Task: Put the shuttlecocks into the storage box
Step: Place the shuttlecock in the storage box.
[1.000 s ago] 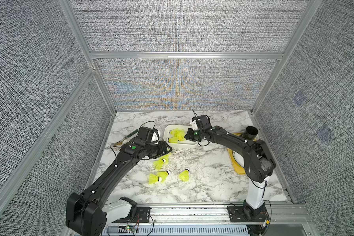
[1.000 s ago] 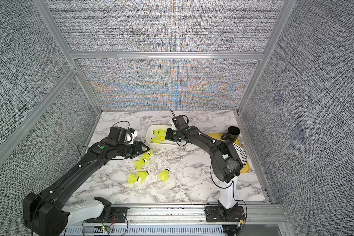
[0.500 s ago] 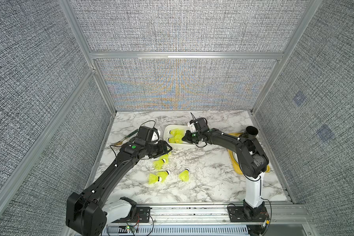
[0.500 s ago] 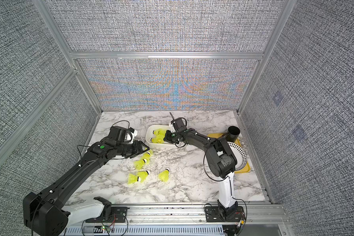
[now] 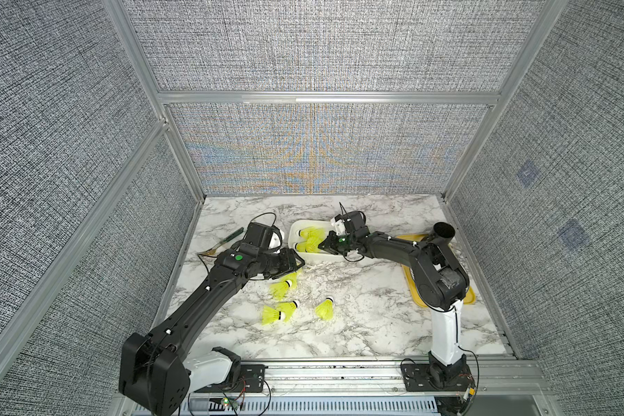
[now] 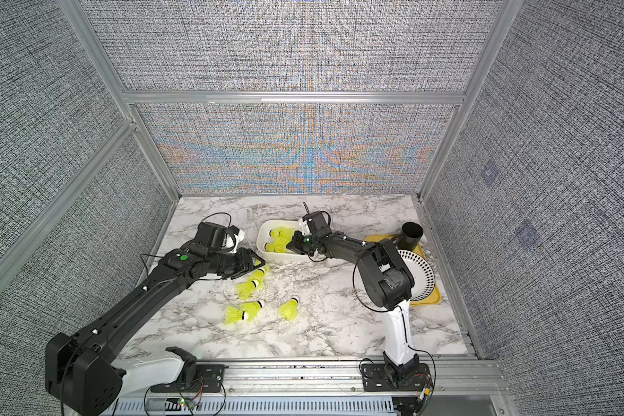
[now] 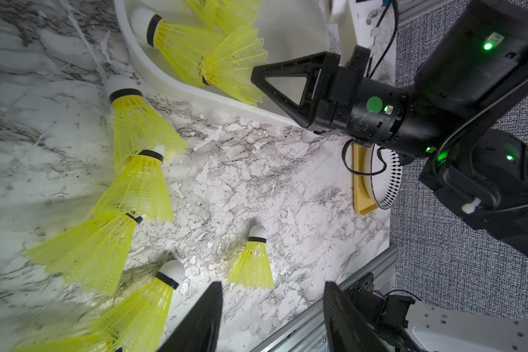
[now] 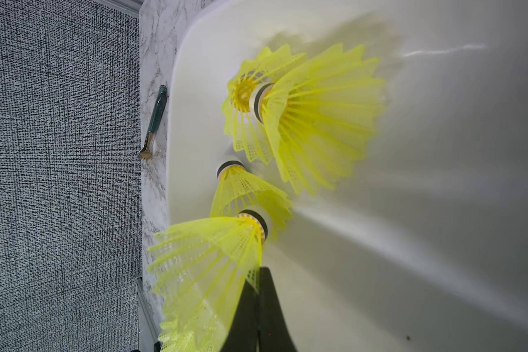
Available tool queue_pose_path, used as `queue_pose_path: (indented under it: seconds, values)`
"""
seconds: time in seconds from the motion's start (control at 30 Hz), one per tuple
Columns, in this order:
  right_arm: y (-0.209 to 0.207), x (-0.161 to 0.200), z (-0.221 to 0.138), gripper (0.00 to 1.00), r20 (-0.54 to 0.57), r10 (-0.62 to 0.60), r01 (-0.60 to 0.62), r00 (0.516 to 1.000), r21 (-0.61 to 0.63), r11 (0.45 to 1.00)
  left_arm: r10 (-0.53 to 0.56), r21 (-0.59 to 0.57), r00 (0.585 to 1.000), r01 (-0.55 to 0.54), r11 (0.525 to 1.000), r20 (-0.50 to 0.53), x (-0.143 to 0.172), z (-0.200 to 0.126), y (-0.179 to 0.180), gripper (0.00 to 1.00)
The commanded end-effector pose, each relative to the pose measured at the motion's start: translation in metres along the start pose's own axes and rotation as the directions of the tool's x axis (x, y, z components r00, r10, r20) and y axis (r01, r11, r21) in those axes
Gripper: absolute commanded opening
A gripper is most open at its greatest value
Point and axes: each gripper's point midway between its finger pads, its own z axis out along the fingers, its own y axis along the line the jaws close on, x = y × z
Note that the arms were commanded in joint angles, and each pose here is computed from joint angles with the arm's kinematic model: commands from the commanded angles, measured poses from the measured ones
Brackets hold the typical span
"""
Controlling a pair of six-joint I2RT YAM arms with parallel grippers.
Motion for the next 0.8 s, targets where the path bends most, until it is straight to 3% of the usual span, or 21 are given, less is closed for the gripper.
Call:
queue_pose_path:
  seconds: [0.0, 0.23, 0.57, 0.77]
  values:
    - [0.006, -0.005, 0.002, 0.0, 0.015, 0.003, -0.002, 1.0, -0.042, 0.999, 0.032, 0.044, 0.999, -0.033, 0.998, 0.018, -0.007, 0.005, -0.015, 0.56]
    - [-0.001, -0.004, 0.008, 0.0, 0.005, 0.018, -0.018, 1.0, -0.025, 1.0, 0.044, 0.024, 0.999, -0.045, 0.999, 0.029, -0.012, 0.01, -0.016, 0.56]
    - [-0.009, -0.006, 0.009, 0.0, -0.008, 0.027, -0.027, 1.0, 0.023, 0.999, 0.08, -0.09, 0.995, -0.074, 0.993, 0.057, -0.056, 0.026, -0.017, 0.56]
    - [-0.014, -0.007, 0.013, 0.0, -0.028, 0.031, -0.029, 0.999, 0.071, 0.997, 0.085, -0.084, 0.994, -0.079, 0.993, 0.064, -0.067, 0.03, -0.024, 0.55]
